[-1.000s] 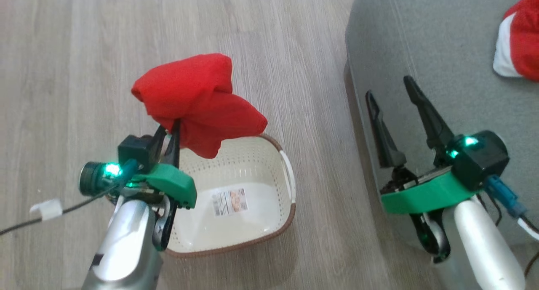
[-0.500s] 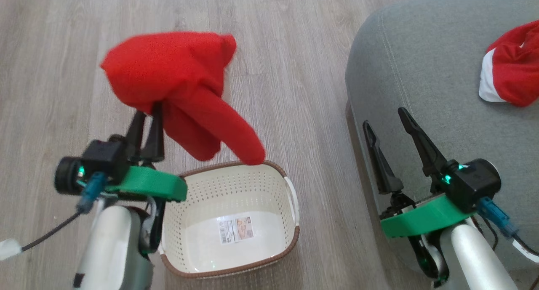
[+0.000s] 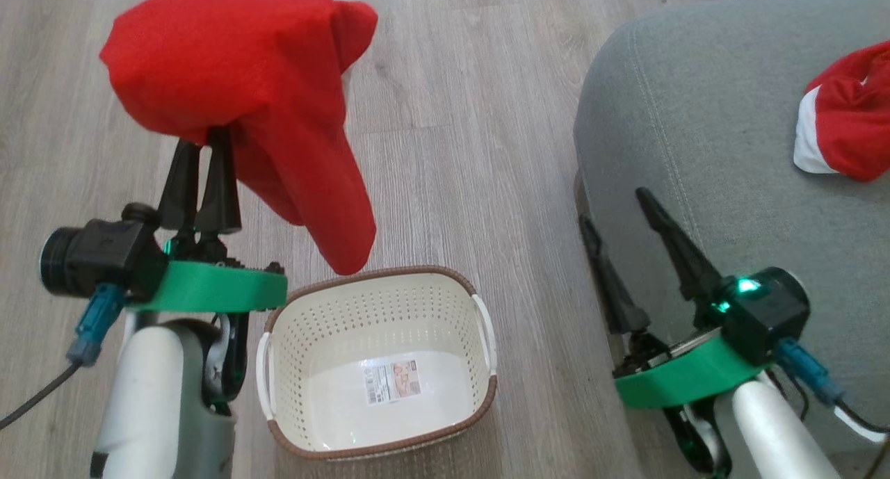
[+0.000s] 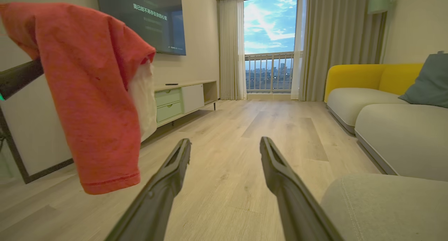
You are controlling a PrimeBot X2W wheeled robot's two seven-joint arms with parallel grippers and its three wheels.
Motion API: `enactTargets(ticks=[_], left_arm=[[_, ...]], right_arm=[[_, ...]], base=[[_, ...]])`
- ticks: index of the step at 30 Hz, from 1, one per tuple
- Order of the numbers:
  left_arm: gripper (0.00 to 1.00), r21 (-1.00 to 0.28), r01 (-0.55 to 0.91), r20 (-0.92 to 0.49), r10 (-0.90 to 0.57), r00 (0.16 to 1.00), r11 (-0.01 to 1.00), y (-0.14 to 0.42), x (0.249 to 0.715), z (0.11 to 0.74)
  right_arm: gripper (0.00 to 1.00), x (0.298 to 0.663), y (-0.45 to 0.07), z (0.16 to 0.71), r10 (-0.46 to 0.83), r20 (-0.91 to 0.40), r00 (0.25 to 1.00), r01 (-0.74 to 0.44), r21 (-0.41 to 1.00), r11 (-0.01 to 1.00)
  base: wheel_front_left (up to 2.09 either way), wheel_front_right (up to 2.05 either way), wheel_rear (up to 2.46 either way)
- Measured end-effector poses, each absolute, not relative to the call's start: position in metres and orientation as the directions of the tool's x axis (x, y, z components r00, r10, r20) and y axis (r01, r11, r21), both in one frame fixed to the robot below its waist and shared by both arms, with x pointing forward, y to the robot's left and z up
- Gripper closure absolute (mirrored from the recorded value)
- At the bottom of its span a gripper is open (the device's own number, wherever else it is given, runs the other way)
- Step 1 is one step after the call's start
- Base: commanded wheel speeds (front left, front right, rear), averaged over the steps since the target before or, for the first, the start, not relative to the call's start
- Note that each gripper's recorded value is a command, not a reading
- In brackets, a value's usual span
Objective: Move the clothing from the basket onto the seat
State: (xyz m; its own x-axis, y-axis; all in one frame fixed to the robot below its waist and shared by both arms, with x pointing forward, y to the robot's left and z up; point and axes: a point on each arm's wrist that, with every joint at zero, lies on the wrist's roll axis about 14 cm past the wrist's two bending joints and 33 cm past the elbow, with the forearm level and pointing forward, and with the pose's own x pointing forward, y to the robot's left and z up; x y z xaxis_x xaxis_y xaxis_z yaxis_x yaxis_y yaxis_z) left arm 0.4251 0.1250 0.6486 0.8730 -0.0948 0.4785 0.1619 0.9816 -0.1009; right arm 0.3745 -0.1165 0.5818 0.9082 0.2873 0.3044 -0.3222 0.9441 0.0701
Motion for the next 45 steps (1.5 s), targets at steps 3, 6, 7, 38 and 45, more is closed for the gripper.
enactTargets(ticks=[3, 6, 7, 38, 45], left_arm=[[1.0, -0.095, 0.186, 0.501, -0.115, 0.858, 0.978, 0.121, 0.425, 0.656], [1.0, -0.077, 0.231, 0.53, -0.156, 0.833, 0.97, 0.109, 0.425, 0.667], [1.0, -0.067, 0.245, 0.532, -0.174, 0.829, 0.967, 0.105, 0.425, 0.668], [1.0, 0.114, 0.62, 0.414, -0.604, 0.681, 0.776, -0.015, 0.38, 0.628], [1.0, 0.111, 0.682, 0.357, -0.67, 0.651, 0.723, -0.031, 0.369, 0.609]], right_arm=[[0.0, 0.373, -0.107, 0.582, 0.317, 0.306, 0.898, -0.353, 0.069, 0.933], [0.0, 0.371, -0.1, 0.584, 0.34, 0.312, 0.887, -0.382, 0.082, 0.92], [0.0, 0.37, -0.097, 0.585, 0.35, 0.314, 0.882, -0.392, 0.081, 0.916], [0.0, 0.363, -0.062, 0.587, 0.497, 0.305, 0.813, -0.515, -0.023, 0.857], [0.0, 0.364, -0.07, 0.582, 0.486, 0.286, 0.826, -0.495, -0.046, 0.868]], base=[[0.0, 0.0, 0.0], [0.0, 0.0, 0.0], [0.0, 0.0, 0.0], [0.0, 0.0, 0.0], [0.0, 0.0, 0.0]])
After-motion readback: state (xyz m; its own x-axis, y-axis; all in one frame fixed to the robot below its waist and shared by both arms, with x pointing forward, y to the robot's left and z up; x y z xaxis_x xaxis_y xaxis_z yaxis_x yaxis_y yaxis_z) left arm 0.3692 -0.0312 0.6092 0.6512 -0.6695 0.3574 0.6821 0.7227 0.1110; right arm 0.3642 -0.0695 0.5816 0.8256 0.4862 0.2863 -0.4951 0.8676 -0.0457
